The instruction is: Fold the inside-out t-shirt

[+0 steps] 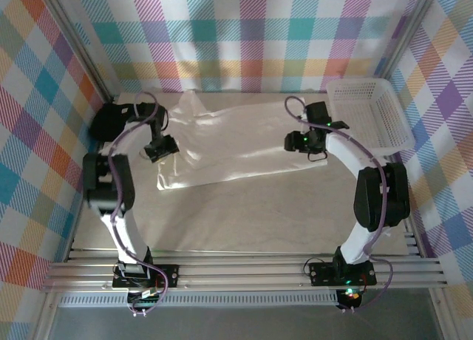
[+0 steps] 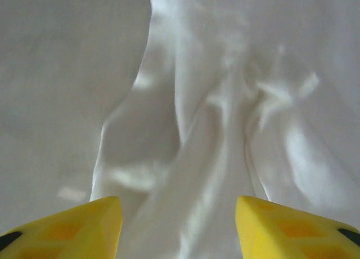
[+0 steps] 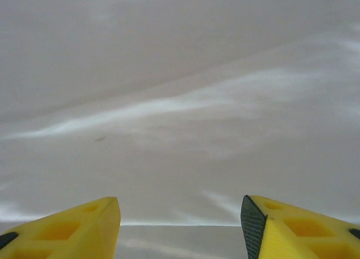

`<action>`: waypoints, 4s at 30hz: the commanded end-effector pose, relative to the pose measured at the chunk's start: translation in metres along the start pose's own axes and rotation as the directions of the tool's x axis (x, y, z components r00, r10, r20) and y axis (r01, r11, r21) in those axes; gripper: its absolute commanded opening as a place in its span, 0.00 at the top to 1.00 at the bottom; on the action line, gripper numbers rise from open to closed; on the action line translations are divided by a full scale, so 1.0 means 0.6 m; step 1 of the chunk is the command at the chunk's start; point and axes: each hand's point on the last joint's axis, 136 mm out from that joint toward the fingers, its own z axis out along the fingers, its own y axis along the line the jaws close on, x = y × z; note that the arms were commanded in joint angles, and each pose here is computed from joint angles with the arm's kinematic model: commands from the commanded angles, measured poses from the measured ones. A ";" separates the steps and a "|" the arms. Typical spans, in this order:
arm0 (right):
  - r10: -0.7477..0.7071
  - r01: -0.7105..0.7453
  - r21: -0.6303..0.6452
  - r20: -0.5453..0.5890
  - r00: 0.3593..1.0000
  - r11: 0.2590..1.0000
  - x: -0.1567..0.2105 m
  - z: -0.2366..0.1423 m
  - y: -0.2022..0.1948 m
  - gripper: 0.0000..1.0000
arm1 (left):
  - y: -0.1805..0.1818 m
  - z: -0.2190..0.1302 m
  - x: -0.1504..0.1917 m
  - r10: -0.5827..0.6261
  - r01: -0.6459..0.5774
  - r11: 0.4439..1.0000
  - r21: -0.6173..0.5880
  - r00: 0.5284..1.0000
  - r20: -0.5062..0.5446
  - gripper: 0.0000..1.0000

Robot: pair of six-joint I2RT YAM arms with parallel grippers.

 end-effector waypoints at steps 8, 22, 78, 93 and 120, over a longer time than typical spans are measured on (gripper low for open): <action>0.055 -0.027 0.125 -0.224 0.973 0.992 0.036 0.109 -0.068 0.49 | -0.041 -0.008 0.080 -0.042 0.029 0.973 0.230 0.998 0.048 0.40; 0.232 -0.069 0.361 -0.432 0.872 0.930 0.207 0.053 -0.153 0.61 | 0.023 0.063 0.200 -0.013 0.025 0.991 0.134 0.996 -0.092 0.41; -0.251 0.239 -0.336 0.009 0.968 0.911 0.065 0.189 0.308 0.89 | 0.072 0.046 0.292 -0.082 0.104 0.977 0.187 0.989 -0.124 0.45; -0.271 0.247 -0.225 -0.082 0.959 0.943 0.118 0.080 0.195 0.51 | 0.073 0.011 0.258 -0.082 0.088 0.982 0.170 0.996 -0.040 0.42; 0.395 -0.300 0.262 -0.508 0.765 0.917 0.359 -0.001 -0.097 0.55 | 0.070 0.037 0.325 -0.044 0.058 0.990 0.130 0.993 -0.106 0.42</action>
